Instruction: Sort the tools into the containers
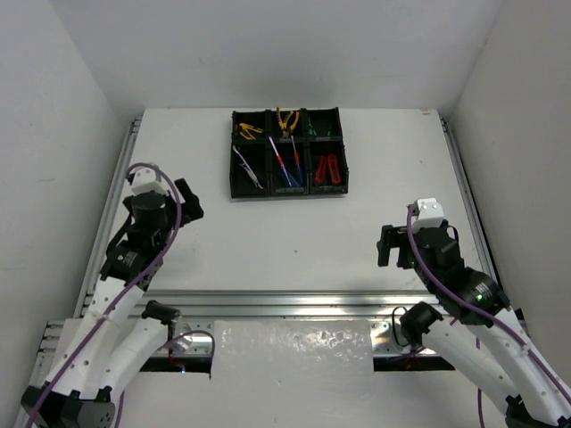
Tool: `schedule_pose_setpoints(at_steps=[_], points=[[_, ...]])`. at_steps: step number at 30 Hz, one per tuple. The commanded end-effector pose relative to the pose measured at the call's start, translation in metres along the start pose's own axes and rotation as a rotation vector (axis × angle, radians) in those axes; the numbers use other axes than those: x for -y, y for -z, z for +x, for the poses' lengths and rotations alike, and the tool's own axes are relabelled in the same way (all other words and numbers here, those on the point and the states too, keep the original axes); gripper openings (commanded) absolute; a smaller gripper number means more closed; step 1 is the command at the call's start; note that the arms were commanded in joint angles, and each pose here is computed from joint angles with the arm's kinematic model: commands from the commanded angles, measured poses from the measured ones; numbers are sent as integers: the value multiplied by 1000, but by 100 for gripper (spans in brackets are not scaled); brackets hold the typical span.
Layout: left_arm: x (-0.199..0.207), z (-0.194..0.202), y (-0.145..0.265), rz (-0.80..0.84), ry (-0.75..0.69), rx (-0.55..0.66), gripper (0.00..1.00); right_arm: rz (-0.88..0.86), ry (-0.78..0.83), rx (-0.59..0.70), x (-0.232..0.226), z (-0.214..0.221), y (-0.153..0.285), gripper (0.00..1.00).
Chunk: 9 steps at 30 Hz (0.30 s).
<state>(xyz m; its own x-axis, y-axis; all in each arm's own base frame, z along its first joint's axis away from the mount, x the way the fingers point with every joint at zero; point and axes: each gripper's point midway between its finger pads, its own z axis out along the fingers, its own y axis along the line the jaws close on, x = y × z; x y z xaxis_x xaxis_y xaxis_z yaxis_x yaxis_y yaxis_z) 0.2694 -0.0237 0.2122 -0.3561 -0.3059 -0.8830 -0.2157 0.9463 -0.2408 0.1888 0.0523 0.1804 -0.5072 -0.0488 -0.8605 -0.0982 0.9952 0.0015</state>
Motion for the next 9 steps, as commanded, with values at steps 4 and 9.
schedule_pose_setpoints(at_steps=[4, 9], points=[[-5, -23, 8, -1, 20, 95, 98, 23, -19, 13, 3, -2, -2, 99], [-7, -23, 10, -15, 22, 96, 99, 29, -21, 12, 2, -3, -4, 99]])
